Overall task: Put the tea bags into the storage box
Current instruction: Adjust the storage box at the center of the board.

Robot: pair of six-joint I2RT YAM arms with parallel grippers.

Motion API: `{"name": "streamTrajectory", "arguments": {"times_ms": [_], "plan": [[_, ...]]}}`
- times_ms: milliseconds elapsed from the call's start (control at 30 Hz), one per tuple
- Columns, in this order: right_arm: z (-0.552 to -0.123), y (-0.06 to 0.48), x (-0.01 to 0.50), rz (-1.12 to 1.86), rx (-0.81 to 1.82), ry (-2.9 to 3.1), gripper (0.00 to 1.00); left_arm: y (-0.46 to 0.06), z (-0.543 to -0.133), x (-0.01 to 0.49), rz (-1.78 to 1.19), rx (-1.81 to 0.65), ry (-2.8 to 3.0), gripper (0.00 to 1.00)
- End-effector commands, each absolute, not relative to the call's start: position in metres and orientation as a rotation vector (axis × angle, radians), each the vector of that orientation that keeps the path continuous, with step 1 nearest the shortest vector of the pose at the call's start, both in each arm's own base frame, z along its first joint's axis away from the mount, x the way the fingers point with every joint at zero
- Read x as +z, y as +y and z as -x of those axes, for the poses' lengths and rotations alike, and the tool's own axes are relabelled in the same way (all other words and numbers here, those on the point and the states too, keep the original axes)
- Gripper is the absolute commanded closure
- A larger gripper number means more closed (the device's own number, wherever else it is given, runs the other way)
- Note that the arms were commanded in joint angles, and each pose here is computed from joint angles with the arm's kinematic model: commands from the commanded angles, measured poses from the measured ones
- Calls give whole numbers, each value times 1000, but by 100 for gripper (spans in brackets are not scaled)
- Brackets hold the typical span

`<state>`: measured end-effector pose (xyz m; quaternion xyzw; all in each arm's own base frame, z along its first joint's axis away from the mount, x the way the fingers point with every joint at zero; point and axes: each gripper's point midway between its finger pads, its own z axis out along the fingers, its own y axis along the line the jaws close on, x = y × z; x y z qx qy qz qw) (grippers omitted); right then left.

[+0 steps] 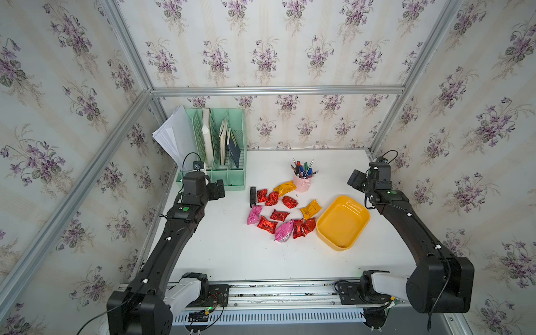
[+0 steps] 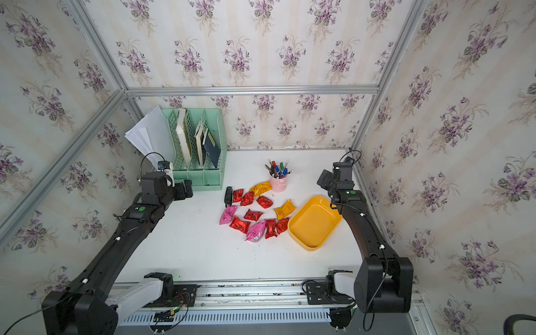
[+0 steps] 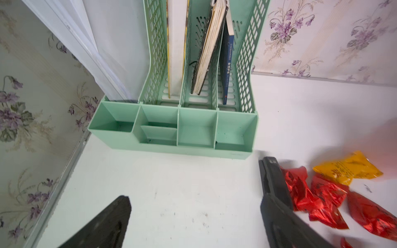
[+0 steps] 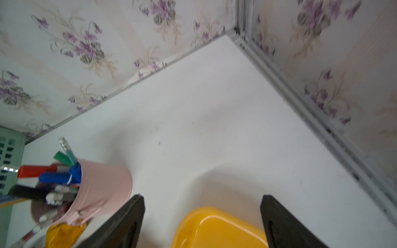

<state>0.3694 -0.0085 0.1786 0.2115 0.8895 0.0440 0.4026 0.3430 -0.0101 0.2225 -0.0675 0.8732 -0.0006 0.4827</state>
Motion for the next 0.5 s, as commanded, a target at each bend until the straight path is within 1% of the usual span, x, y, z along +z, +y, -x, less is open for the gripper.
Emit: {"name": "streamTrajectory", "arguments": {"times_ms": [0,100,167,267,367,400,467], "plan": [[-328,30,138,-623,379,2450,18,-20,-309,198,239,-70,2225,1],[-321,51,125,-715,565,2450,26,-32,-289,184,318,-153,2243,1],[-322,67,118,-745,656,2451,30,-45,-282,174,301,-213,2266,1],[-331,81,111,-730,605,2482,31,-61,-278,164,218,-179,2311,1],[-341,92,107,-750,553,2503,31,-75,-282,155,120,-160,2345,1],[-343,94,103,-771,526,2524,32,-78,-285,154,97,-158,2355,1],[-344,91,96,-809,439,2572,38,-83,-292,156,61,-152,2367,1]]}}
